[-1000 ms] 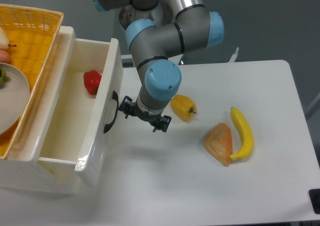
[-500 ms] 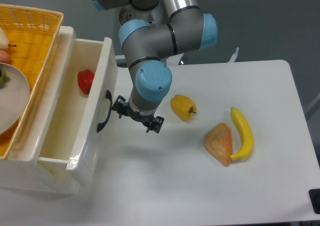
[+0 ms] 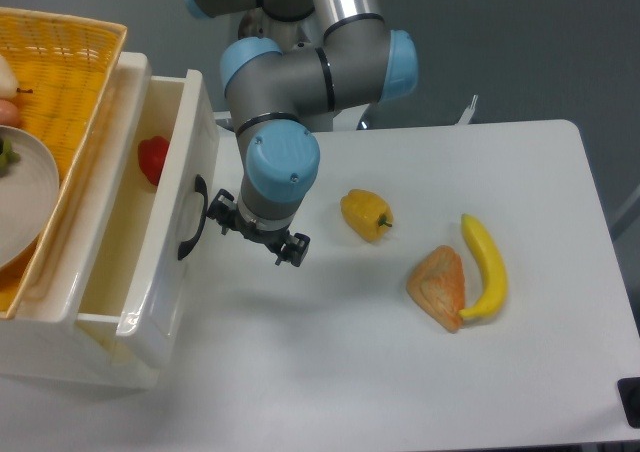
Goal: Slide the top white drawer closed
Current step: 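Keep pushing the drawer front until flush with the cabinet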
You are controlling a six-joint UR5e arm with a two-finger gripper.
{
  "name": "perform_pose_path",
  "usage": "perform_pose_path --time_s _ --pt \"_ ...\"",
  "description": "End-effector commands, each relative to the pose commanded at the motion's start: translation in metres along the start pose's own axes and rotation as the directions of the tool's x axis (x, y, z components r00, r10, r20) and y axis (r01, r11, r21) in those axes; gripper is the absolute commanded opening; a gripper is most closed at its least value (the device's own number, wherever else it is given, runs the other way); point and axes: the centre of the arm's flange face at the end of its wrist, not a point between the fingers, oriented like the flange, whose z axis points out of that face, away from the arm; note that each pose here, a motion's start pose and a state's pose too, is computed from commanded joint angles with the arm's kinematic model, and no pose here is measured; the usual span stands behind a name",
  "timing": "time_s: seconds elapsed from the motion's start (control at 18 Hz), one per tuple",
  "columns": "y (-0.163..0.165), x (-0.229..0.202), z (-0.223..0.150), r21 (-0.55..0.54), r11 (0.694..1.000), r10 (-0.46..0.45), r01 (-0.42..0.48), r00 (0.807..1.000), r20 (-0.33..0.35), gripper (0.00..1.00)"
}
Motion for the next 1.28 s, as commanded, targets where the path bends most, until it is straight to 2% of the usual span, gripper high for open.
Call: perform_pose_path --time_s 1.28 --pt "-0.011 0.025 -0.001 -0.001 0.999 0.046 -0.046 0.999 0.008 1.00"
